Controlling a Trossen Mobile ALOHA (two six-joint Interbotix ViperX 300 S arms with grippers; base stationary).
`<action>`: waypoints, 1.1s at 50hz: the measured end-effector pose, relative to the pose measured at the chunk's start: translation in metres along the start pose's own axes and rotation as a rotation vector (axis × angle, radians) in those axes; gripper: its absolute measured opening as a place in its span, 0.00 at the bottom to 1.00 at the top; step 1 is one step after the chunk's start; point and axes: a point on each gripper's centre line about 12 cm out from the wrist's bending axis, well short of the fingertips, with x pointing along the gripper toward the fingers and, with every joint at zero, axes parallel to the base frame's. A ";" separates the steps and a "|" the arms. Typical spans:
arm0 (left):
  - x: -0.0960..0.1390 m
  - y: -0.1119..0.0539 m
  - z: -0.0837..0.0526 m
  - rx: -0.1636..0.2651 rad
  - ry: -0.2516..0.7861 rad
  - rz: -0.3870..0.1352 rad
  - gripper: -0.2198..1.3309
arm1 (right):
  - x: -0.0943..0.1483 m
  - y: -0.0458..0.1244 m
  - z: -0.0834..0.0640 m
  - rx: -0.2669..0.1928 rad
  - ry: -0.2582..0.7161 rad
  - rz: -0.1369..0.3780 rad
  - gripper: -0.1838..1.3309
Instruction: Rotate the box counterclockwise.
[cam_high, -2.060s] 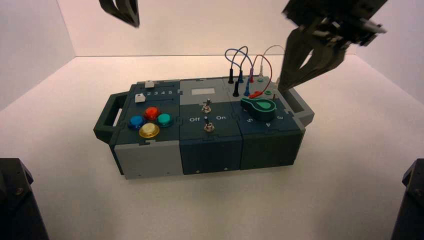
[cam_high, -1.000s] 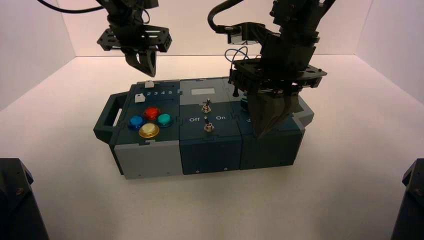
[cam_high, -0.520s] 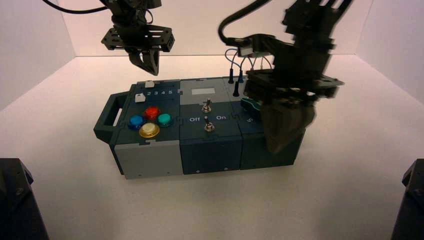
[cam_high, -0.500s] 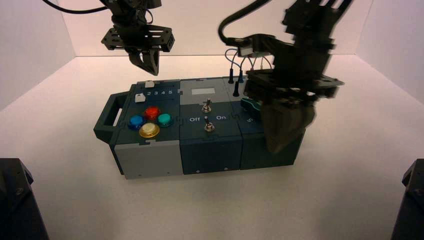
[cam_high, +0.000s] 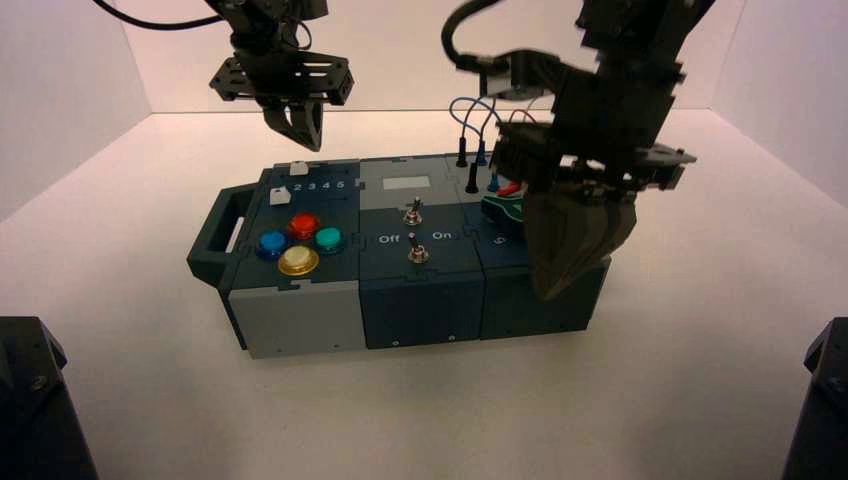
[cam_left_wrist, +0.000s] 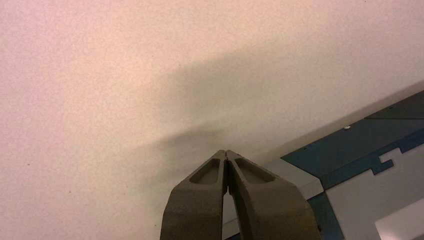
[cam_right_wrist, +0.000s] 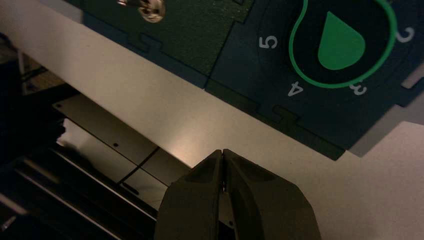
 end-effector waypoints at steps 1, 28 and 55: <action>0.000 0.000 0.000 0.000 0.000 0.000 0.04 | 0.001 0.000 0.000 -0.001 0.003 -0.002 0.03; 0.024 -0.009 -0.009 0.054 0.081 -0.006 0.04 | 0.035 -0.011 0.008 0.002 0.070 -0.059 0.03; 0.022 -0.019 -0.013 0.097 0.145 -0.011 0.04 | 0.031 -0.035 0.016 0.044 0.041 -0.098 0.02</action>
